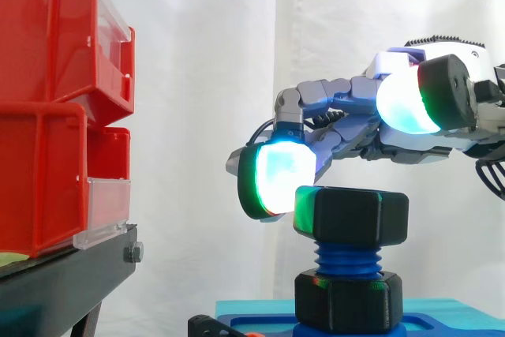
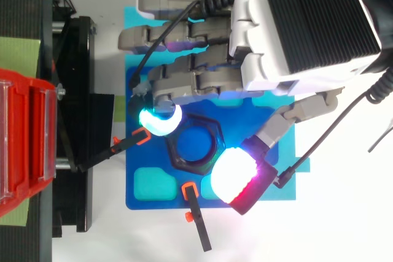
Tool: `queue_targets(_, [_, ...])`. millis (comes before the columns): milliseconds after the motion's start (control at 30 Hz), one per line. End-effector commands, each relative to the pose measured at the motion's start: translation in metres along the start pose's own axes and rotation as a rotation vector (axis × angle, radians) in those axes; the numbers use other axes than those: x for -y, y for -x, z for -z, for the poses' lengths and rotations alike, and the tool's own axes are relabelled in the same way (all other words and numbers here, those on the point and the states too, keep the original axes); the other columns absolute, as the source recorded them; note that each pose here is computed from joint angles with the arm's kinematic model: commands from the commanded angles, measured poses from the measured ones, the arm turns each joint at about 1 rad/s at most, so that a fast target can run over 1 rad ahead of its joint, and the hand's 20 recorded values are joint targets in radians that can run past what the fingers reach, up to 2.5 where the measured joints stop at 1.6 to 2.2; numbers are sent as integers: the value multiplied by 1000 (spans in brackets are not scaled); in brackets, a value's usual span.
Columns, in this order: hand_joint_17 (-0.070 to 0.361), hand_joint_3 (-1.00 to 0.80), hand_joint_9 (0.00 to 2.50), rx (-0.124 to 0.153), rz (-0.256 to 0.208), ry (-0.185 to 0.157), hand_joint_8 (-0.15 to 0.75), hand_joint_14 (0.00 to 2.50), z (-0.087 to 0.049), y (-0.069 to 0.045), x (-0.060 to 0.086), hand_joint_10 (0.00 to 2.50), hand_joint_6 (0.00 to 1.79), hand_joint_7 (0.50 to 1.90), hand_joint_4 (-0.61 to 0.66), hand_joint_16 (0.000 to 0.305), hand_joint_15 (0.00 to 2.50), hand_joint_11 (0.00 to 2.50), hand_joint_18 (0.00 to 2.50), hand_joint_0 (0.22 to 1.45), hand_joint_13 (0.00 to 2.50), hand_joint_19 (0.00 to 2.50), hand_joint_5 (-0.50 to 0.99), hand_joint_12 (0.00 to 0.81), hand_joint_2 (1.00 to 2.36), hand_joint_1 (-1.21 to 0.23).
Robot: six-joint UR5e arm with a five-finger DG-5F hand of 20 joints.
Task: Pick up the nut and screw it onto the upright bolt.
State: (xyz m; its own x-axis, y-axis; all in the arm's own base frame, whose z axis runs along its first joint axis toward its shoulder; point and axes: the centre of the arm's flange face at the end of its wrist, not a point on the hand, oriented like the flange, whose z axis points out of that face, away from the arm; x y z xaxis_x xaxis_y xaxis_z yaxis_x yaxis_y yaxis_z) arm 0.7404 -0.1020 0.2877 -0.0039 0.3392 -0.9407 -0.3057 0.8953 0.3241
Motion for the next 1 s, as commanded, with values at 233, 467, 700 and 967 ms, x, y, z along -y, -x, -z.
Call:
queue_targets(233, [54,-500,741,-4,0,-3,269,0,1,1,1,0,503,1489,232,24,0,0,51,508,452,0,-9,266,1000,-278])
queue_targets(467, [44,-500,928,-3,0,-6,261,0,2,2,3,0,546,1369,188,19,0,0,160,519,557,0,13,237,1000,-309])
queue_targets(700, [23,-500,1255,1,0,-13,177,0,5,3,8,0,647,1159,91,10,0,0,443,534,785,0,38,178,1000,-357])
queue_targets(967, [9,-500,1603,4,5,-11,168,1,11,8,19,3,705,1036,76,4,44,108,754,526,1087,0,44,136,1000,-338])
